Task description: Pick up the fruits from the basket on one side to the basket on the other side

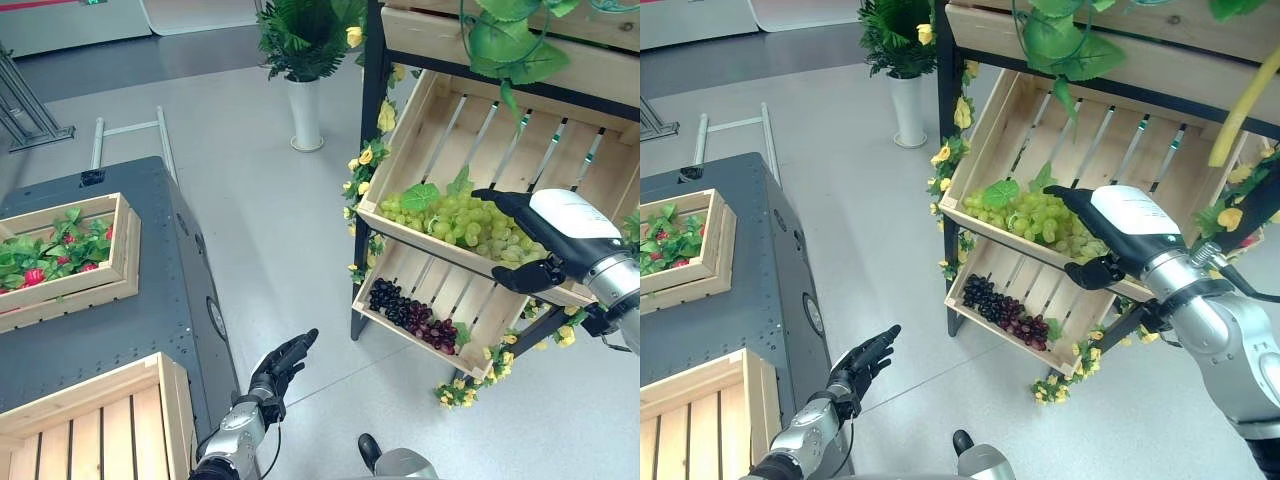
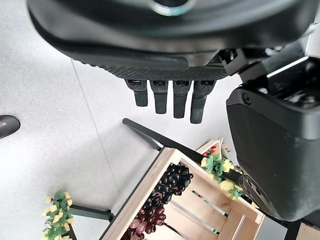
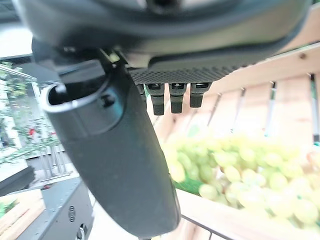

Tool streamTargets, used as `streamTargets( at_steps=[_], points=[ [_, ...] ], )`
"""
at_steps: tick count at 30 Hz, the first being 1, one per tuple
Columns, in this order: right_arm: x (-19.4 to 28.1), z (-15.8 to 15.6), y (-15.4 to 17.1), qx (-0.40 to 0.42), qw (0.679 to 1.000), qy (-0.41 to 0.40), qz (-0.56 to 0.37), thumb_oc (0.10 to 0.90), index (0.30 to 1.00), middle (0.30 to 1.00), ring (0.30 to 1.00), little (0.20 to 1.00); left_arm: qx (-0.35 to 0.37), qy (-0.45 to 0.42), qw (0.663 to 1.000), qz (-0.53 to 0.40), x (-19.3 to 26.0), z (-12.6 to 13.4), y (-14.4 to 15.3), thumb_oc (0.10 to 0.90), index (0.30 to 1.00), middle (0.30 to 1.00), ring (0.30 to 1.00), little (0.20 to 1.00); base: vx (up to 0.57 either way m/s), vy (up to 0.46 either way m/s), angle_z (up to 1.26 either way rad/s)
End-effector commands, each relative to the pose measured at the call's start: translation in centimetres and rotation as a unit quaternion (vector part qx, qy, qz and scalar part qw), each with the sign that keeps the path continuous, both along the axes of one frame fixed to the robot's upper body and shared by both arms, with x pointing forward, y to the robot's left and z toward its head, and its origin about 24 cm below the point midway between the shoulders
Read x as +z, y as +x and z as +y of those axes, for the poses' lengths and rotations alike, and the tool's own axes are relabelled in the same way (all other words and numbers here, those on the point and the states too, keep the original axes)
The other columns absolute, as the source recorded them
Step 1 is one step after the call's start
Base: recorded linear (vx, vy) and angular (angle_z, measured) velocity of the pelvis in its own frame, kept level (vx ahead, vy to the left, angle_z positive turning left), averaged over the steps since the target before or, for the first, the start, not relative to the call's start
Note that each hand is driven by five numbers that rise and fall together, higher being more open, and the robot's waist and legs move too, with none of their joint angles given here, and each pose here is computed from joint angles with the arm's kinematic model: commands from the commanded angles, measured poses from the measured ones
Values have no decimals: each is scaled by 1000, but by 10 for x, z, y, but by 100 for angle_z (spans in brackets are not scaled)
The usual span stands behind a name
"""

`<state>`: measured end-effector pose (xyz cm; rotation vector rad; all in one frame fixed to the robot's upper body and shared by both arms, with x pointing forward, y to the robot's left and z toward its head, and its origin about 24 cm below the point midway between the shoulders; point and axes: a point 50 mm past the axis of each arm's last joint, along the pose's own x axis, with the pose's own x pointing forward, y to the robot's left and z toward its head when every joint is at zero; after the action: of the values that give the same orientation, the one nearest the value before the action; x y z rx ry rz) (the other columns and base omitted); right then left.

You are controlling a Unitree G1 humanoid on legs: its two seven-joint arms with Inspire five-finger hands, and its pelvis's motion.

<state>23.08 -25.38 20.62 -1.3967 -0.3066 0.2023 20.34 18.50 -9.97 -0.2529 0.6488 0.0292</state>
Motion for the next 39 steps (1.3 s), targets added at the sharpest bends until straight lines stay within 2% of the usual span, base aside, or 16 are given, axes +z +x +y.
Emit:
streamTargets(
  at_steps=[1, 6, 11, 18, 30, 36, 39],
  points=[
    [61, 9, -13, 61, 978, 37, -196, 800, 900, 900, 900, 900, 12, 12, 997, -73, 17, 10, 20, 800, 900, 900, 900, 900, 12, 9, -10],
    [44, 38, -19, 168, 954, 114, -221, 800, 900, 900, 900, 900, 3, 5, 998, -58, 9, 2, 13, 800, 900, 900, 900, 900, 7, 3, -4],
    [9, 57, -12, 207, 955, 167, -135, 800, 900, 900, 900, 900, -4, -5, 999, -47, 1, -5, 5, 800, 900, 900, 900, 900, 0, 0, 0],
    [-47, 76, 1, 197, 955, 222, -16, 800, 900, 900, 900, 900, -27, 8, 999, -23, -9, -15, -6, 800, 900, 900, 900, 900, -6, -18, 1],
    [-91, 98, 11, 178, 946, 272, 19, 800, 900, 900, 900, 900, -21, 25, 999, 33, -26, -14, -24, 800, 900, 900, 900, 900, -19, -45, 5],
    [-120, 113, 12, 176, 944, 272, 65, 800, 900, 900, 900, 900, -27, 45, 995, 83, -38, -6, -41, 800, 900, 900, 900, 900, -45, -86, 13],
    [-142, 117, 14, 148, 942, 281, 107, 800, 900, 900, 900, 900, -25, 53, 993, 102, -41, 1, -47, 800, 900, 900, 900, 900, 3, -67, 15]
  ],
)
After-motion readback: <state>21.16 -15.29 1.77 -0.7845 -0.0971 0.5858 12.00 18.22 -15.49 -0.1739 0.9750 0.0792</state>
